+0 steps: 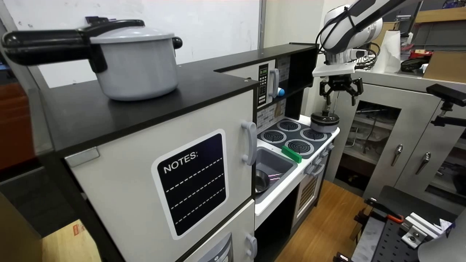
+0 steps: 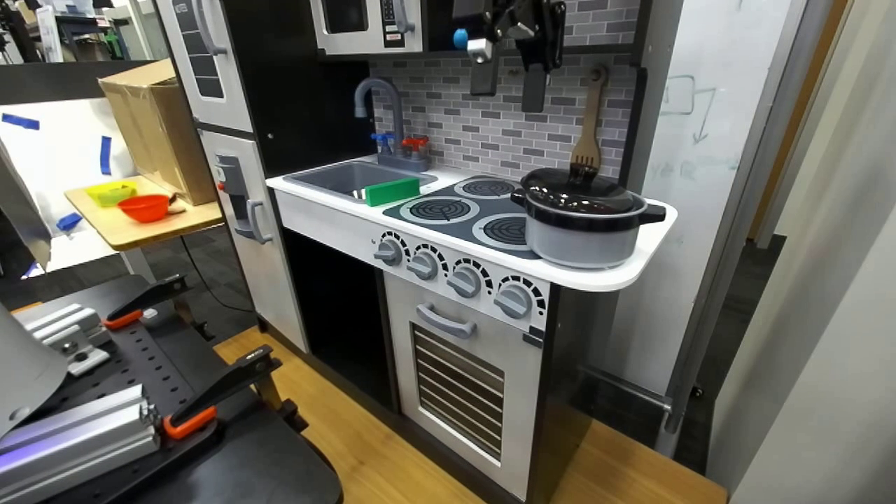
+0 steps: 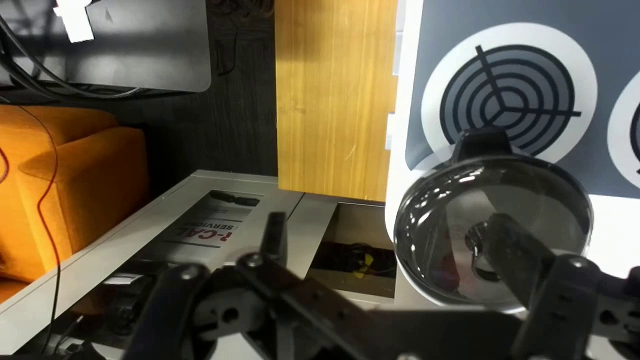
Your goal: Remove the lid from the grey pot on the right side of the stove
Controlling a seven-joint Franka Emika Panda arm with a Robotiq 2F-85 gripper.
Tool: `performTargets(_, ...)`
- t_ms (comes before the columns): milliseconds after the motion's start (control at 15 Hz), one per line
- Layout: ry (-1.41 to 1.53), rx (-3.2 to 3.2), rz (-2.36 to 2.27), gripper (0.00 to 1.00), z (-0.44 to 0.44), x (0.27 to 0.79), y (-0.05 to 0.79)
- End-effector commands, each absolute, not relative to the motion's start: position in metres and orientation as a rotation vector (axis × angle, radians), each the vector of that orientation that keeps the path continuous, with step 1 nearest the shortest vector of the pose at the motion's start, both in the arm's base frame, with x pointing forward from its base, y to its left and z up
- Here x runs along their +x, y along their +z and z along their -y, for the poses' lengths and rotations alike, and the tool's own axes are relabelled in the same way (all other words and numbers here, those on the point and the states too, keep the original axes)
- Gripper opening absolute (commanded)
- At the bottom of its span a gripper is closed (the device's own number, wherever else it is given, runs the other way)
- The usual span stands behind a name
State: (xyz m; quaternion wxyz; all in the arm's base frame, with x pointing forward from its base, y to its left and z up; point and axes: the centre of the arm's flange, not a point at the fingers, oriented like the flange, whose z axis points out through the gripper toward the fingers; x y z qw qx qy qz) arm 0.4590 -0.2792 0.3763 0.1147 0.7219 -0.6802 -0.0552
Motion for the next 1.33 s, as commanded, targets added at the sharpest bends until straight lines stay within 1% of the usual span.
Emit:
performTargets(0,-0.158,2.099,2.005,1.0,0.284,0.463,0.377)
performTargets(467,-0.179,2.081,2.011,1.0,0.287,0.468,0.376)
performTargets(733,-0.24,2.073,2.146,1.0,0.306,0.477,0.37)
performTargets(1267,-0.15,2.054,2.265,1.0,0.356,0.496,0.358)
